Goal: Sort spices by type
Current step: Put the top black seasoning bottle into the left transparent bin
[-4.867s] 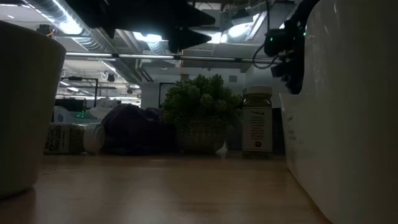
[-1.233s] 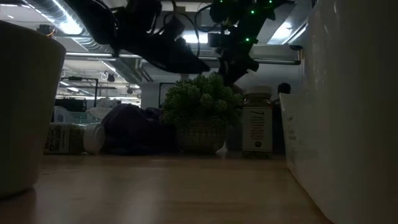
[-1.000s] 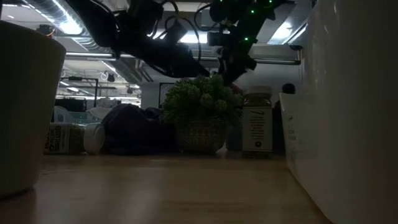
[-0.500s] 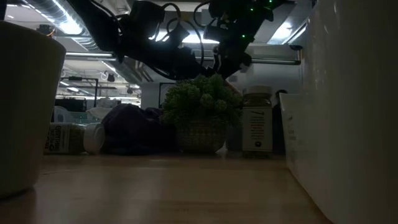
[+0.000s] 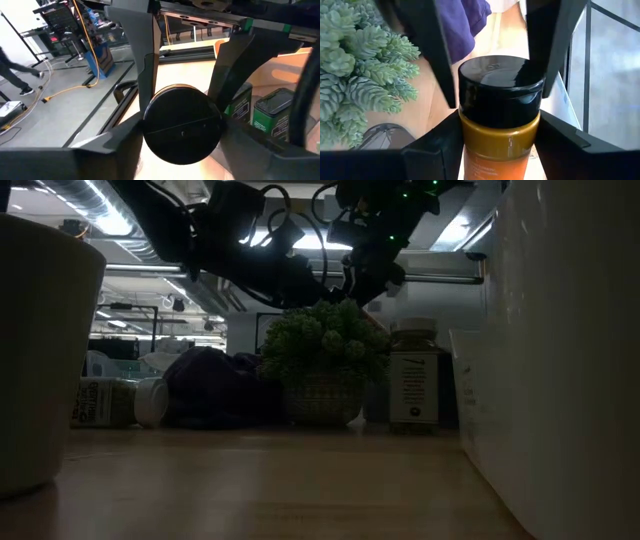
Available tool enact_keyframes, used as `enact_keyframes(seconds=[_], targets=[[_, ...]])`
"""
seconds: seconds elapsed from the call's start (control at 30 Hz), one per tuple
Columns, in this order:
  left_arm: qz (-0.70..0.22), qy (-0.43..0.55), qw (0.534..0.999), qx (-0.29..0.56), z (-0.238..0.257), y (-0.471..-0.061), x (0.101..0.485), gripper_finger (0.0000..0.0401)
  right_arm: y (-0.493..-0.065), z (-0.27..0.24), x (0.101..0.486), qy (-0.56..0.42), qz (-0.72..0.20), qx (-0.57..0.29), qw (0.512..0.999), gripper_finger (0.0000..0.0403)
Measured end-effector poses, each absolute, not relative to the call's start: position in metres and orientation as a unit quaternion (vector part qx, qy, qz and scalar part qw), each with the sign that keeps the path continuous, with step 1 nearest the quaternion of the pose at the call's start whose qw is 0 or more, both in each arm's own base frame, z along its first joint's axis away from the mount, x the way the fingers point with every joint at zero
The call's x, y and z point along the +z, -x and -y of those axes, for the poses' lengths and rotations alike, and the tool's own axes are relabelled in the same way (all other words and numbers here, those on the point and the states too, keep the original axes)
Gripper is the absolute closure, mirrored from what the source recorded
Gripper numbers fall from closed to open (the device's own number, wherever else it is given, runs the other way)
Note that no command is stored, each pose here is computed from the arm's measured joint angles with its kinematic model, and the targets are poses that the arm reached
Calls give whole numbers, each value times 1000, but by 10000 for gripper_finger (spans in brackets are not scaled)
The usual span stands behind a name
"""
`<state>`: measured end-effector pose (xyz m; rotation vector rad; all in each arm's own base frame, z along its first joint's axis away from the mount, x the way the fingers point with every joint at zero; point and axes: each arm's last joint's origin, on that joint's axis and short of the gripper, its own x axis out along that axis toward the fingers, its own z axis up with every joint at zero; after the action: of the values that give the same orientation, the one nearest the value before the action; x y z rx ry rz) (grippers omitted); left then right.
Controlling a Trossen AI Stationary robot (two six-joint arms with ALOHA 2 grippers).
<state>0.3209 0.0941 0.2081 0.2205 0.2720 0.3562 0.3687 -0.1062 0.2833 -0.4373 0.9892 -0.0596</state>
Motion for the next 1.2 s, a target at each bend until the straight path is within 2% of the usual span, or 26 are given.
enact_keyframes(seconds=[0.13, 0.4, 0.87, 1.2], targets=[[-135, -108, 969, 176, -94, -321, 208, 216, -369, 106, 283, 210, -472, -27, 856, 201], [-135, -107, 969, 176, -94, -321, 208, 216, -369, 106, 283, 209, -471, -27, 856, 194], [-135, -104, 969, 177, -94, -321, 208, 216, -370, 107, 284, 208, -465, -31, 860, 141], [-132, -103, 969, 184, -94, -319, 212, 216, -368, 109, 287, 218, -473, -99, 848, 137]])
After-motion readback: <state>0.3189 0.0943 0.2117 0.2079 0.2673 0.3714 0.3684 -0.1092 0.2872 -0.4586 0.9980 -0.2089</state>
